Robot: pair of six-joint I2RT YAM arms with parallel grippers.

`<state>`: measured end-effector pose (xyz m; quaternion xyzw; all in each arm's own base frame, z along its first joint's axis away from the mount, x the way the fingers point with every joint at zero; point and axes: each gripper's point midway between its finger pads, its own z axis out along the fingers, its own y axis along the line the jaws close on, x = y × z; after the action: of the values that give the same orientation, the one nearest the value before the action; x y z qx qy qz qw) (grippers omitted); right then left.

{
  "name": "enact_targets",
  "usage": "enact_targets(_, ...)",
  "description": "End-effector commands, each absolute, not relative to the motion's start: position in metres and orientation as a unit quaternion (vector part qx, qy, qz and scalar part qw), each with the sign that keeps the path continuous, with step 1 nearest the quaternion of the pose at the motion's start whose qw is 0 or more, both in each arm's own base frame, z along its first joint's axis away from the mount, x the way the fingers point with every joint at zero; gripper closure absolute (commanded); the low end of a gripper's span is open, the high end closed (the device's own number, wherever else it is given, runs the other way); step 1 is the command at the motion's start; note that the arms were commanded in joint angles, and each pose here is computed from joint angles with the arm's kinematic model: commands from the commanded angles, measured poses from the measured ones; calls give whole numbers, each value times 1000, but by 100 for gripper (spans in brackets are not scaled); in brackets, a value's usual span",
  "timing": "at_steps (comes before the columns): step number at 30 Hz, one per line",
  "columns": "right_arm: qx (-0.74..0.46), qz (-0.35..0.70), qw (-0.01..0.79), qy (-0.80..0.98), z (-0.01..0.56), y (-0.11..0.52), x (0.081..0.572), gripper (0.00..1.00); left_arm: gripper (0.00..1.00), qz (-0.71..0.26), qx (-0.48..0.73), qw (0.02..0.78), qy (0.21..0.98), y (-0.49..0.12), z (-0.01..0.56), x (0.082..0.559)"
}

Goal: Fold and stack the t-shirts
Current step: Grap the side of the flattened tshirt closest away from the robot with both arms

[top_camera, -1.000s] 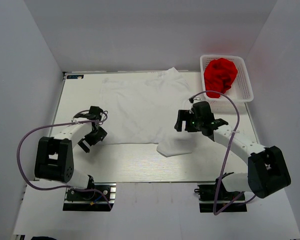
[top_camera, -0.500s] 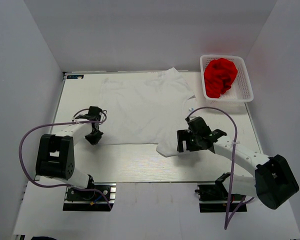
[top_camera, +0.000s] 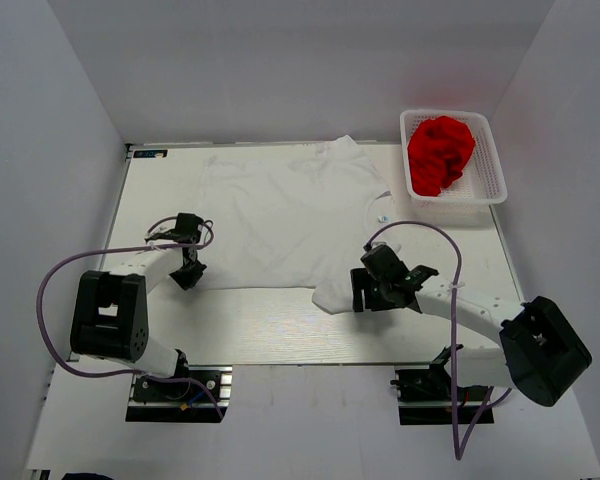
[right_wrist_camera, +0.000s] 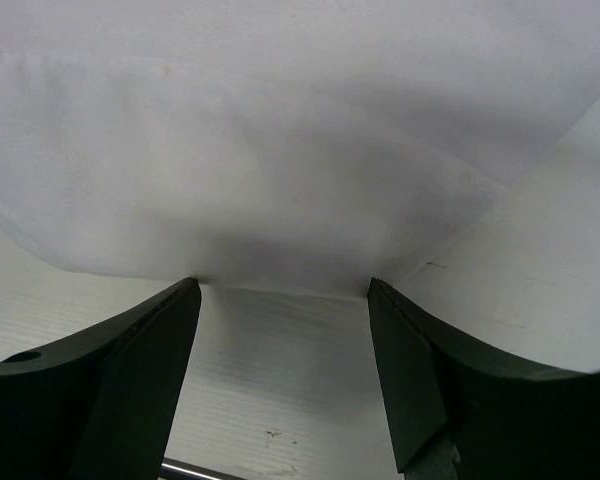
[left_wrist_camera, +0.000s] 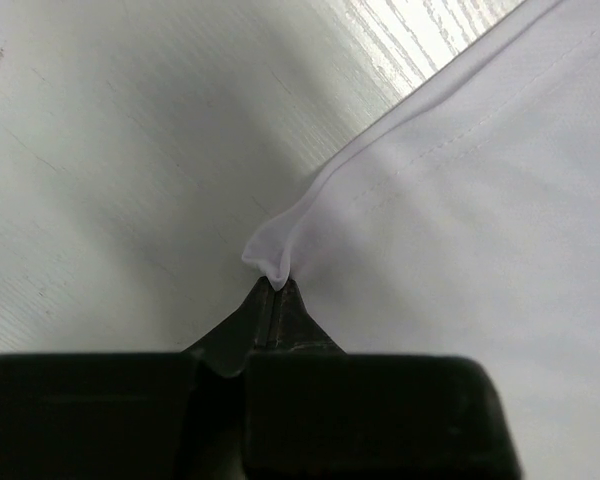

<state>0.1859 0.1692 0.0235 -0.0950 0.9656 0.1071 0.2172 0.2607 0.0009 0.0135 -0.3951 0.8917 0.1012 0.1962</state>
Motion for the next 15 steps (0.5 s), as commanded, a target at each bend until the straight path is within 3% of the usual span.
enact_targets(1, -68, 105, 238, 963, 20, 174, 195, 28, 100, 83, -398, 195, 893, -3, 10, 258)
enact_targets(5, -52, 86, 240, 965, 10, 170, 196, 39, 100, 84, -399, 202, 891, -2, 13, 260)
enact_targets(6, -46, 80, 239, 967, 8, 168, 196, 58, 100, 84, -399, 202, 891, -2, 13, 260)
enact_targets(8, -31, 53, 241, 969, 6, 157, 196, 83, 100, 84, -399, 202, 891, -2, 15, 261)
enact_targets(9, -30, 49, 244, 968, 8, 156, 197, 89, 100, 88, -398, 195, 892, -2, 15, 257)
enact_targets(15, -35, 45, 271, 961, 31, 158, 208, 100, 100, 76, -394, 227, 888, 0, 35, 264)
